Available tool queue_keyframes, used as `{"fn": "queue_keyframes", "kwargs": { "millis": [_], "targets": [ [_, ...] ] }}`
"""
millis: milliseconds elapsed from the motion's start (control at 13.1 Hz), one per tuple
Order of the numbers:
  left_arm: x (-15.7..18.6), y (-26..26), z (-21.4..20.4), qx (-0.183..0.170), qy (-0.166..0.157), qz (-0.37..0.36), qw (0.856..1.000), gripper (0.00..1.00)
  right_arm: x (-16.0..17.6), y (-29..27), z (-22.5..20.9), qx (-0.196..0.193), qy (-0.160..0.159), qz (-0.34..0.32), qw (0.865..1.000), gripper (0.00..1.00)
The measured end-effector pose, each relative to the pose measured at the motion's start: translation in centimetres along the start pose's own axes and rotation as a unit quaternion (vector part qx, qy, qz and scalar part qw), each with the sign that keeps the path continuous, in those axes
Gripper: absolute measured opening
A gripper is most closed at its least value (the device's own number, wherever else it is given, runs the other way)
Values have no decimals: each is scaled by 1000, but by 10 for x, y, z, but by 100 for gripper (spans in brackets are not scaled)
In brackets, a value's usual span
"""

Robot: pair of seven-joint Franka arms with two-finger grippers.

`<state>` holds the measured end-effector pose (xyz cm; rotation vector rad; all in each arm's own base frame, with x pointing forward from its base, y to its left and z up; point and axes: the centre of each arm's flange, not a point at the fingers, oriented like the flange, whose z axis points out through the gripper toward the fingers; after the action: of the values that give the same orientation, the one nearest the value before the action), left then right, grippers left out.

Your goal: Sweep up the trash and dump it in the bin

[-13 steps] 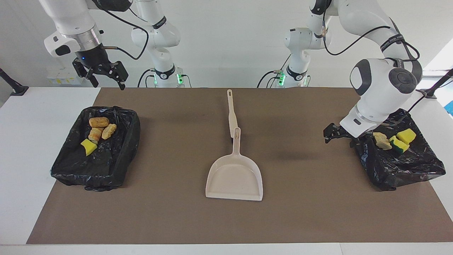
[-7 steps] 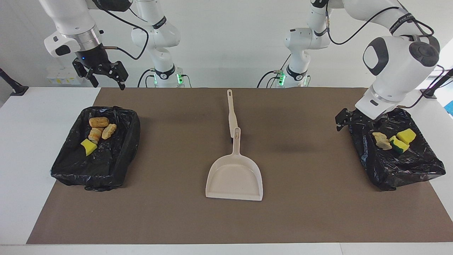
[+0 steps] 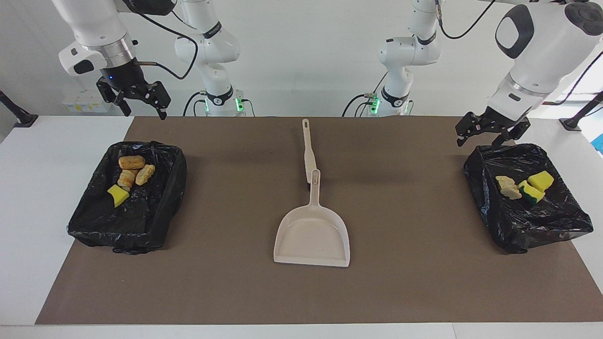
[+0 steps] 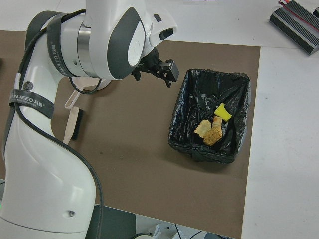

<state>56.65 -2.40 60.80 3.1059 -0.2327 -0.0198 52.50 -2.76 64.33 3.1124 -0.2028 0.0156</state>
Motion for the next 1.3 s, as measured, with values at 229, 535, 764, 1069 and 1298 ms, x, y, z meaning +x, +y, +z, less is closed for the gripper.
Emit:
{"fn": "queue_keyframes", "kwargs": {
  "millis": [229,535,764,1069,1298],
  "targets": [
    [-13,2,-15,0,-3,1,1000,100,0,0,0,0,0,0,1000,100],
    [-18,9,-17,-2,-15,6,1000,100,0,0,0,0,0,0,1000,100],
    [-18,8,-17,-2,-15,5,1000,100,0,0,0,0,0,0,1000,100],
    [-18,6,-18,-2,-15,3,1000,100,0,0,0,0,0,0,1000,100],
    [-19,5,-18,-2,-16,0,1000,100,0,0,0,0,0,0,1000,100]
  ]
}}
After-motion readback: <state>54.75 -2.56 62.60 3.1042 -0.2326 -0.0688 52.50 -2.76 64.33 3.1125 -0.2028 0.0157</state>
